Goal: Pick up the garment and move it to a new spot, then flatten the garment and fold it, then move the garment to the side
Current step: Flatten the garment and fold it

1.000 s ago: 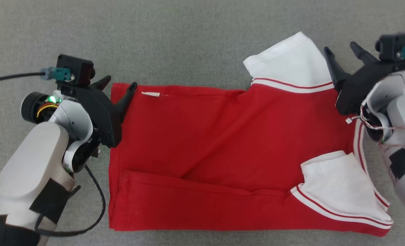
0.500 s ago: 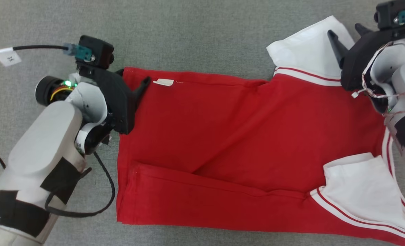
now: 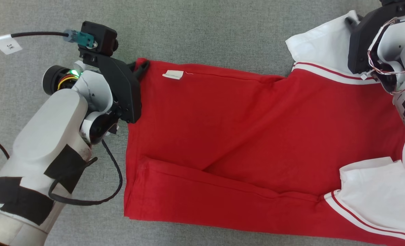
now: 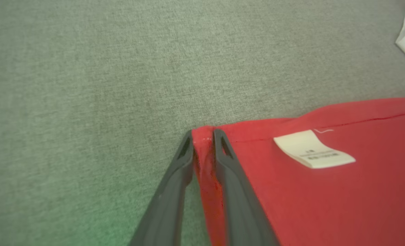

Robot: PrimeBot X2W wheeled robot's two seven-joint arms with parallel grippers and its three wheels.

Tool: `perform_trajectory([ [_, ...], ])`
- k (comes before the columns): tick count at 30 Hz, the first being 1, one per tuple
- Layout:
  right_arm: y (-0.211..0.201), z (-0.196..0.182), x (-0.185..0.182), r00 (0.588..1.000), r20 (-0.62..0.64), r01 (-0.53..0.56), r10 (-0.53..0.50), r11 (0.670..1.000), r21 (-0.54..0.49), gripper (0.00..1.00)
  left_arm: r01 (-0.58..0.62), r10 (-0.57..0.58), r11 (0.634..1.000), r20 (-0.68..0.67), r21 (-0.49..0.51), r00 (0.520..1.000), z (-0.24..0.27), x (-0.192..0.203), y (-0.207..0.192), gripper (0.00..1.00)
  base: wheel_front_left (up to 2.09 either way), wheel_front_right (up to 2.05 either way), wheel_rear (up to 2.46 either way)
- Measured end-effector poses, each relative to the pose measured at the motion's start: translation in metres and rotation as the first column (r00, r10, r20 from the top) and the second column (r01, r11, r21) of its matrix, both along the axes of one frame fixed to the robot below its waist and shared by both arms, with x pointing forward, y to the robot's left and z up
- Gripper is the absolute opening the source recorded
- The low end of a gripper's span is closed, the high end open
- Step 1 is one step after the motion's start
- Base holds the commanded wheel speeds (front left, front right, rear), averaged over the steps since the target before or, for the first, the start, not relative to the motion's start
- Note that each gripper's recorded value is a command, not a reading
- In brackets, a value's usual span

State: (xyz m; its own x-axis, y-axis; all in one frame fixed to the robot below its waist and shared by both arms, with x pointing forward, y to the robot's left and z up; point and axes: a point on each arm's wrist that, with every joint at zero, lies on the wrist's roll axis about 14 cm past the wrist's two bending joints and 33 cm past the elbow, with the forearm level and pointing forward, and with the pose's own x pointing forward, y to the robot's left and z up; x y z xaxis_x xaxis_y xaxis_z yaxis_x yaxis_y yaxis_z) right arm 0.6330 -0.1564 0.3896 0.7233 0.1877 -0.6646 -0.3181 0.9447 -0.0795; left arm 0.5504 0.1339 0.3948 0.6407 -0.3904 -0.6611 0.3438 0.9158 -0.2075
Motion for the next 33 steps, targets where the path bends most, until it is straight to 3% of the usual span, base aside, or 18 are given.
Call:
perform_trajectory([
  [9, 0.001, 0.039, 0.007, 0.982, 0.189, -0.013, 0.003, 0.999, 0.052, 0.00, -0.047, 0.055, 0.997, 0.134, -0.061, 0.989, 0.023, 0.007, 0.001, 0.00, 0.00, 0.00, 0.00],
  [15, -0.011, 0.060, -0.011, 0.958, 0.286, -0.017, -0.011, 0.996, 0.093, 0.00, -0.075, 0.099, 0.991, 0.235, -0.111, 0.967, 0.043, 0.003, 0.000, 0.00, 0.00, 0.00, 0.00],
  [26, -0.034, 0.088, -0.069, 0.896, 0.443, -0.042, -0.045, 0.982, 0.185, 0.00, -0.080, 0.142, 0.978, 0.331, -0.194, 0.933, 0.064, -0.028, -0.014, 0.00, 0.00, 0.00, 0.00],
  [33, -0.048, 0.079, -0.119, 0.890, 0.449, -0.036, -0.078, 0.971, 0.238, 0.00, -0.097, 0.188, 0.965, 0.380, -0.246, 0.906, 0.069, -0.047, -0.018, 0.00, 0.00, 0.00, 0.00],
])
